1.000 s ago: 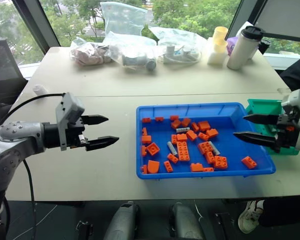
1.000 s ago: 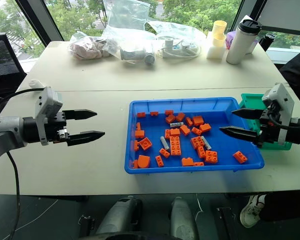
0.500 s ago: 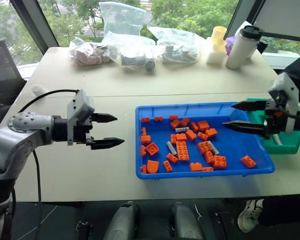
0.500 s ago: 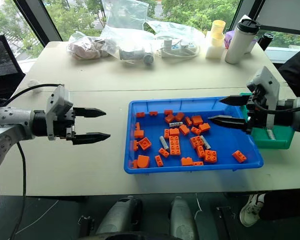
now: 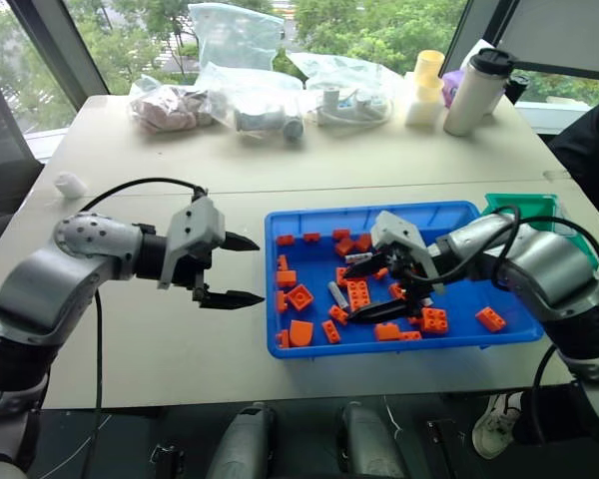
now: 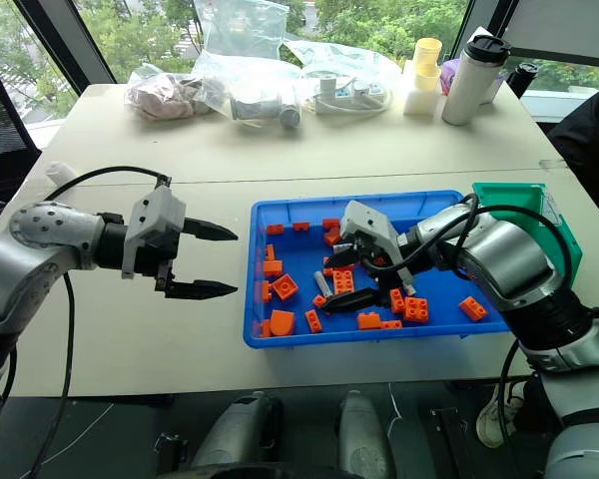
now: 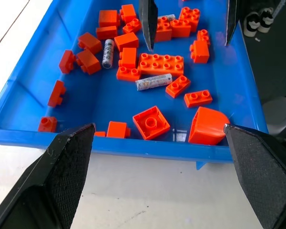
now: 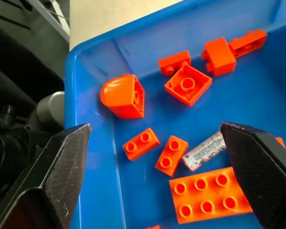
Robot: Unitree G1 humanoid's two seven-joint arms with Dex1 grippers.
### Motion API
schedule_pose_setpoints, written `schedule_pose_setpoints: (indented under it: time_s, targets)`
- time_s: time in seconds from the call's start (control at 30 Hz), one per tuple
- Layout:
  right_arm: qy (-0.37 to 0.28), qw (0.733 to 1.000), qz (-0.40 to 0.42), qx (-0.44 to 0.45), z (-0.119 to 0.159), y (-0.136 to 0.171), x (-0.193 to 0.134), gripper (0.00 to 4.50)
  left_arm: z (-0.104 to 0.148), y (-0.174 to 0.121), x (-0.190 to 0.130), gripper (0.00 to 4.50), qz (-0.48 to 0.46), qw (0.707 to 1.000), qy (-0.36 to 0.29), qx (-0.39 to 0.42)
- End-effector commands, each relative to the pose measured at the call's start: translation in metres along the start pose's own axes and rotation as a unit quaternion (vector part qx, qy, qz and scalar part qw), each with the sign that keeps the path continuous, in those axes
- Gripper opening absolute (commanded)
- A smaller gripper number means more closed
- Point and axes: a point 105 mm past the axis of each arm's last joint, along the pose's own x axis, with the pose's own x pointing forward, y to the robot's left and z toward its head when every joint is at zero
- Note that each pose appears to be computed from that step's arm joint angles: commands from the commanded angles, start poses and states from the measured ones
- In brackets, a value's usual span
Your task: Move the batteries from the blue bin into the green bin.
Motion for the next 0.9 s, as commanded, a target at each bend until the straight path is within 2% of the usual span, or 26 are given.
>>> schedule_pose_setpoints:
  time_s: [0.03,0.3,0.67,0.77,0.9]
  targets:
    - [0.004,1.0,-0.018,-0.007,0.006,-0.005,0.003,4.45,0.008,-0.001,-0.001,4.5,0.014,1.0,-0.007,0.019]
    - [0.043,0.996,-0.076,-0.007,-0.006,-0.029,0.023,4.45,0.01,0.001,0.004,4.5,0.033,0.999,-0.019,0.022]
    - [0.089,0.99,-0.101,-0.052,-0.021,-0.034,0.028,4.45,0.014,0.004,0.008,4.5,0.038,0.999,-0.028,0.024]
    - [0.1,0.987,-0.103,-0.074,-0.023,-0.033,0.031,3.54,0.015,0.005,0.01,4.5,0.039,0.998,-0.03,0.025]
    - [0.123,0.979,-0.104,-0.123,-0.027,-0.029,0.038,1.55,0.017,0.008,0.011,4.5,0.043,0.998,-0.033,0.029]
